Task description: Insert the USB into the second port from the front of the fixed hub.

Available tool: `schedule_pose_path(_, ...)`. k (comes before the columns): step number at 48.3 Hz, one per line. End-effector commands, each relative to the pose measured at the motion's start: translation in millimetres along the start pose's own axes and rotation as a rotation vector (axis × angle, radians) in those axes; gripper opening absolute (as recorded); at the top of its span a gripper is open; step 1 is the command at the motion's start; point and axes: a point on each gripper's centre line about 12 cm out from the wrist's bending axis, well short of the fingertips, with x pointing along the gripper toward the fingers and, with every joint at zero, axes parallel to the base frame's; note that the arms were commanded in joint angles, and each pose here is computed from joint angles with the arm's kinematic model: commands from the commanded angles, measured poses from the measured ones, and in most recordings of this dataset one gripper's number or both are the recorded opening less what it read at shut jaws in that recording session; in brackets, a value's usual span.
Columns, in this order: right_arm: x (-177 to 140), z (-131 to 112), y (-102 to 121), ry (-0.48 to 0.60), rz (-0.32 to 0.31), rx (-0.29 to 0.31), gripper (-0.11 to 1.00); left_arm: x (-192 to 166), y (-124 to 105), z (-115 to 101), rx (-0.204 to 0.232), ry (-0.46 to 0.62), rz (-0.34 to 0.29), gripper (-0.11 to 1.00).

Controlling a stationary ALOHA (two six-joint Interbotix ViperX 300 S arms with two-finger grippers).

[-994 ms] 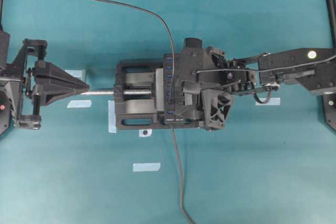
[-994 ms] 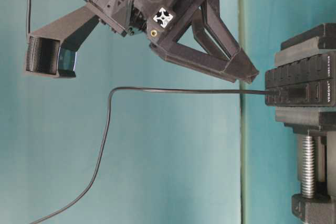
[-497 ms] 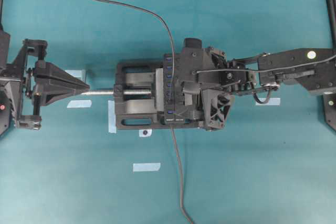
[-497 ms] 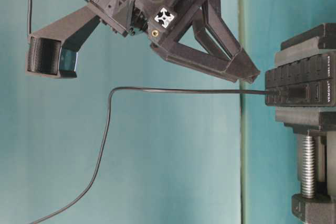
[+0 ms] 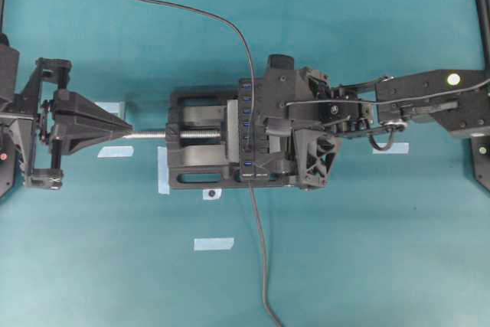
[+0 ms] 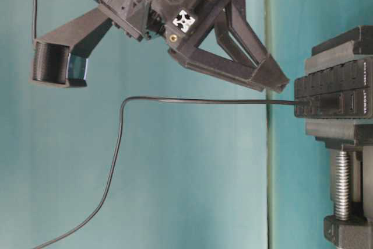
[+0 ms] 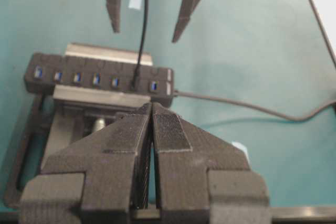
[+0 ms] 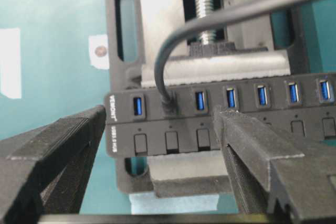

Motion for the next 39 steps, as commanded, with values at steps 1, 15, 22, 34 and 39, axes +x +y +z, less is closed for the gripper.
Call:
schedule_pose_path(1,-4.7,5.6,0.1,-0.023,0.002,0.007,0.86,0.6,-2.3,12.0,0.002,-0.033,-0.007,0.01)
schedule_pose_path(15,-4.7,5.8,-1.8,-0.023,-0.002,0.008,0.86,0.7,-2.5,13.1,0.003,-0.035,-0.007,0.01)
schedule_pose_path(22,-3.5,4.6,-1.8,-0.019,-0.002,0.009,0.86,0.7,-2.6,13.8,0.005,-0.036,-0.007,0.01)
schedule_pose_path(34,-3.0,4.1,-1.9,-0.016,-0.002,0.008,0.86,0.7,-2.5,13.1,0.002,-0.035,-0.007,0.01)
schedule_pose_path(39,-3.0,4.1,-1.9,-0.016,-0.002,0.008,0.86,0.7,-2.6,13.8,0.005,-0.036,-0.007,0.01)
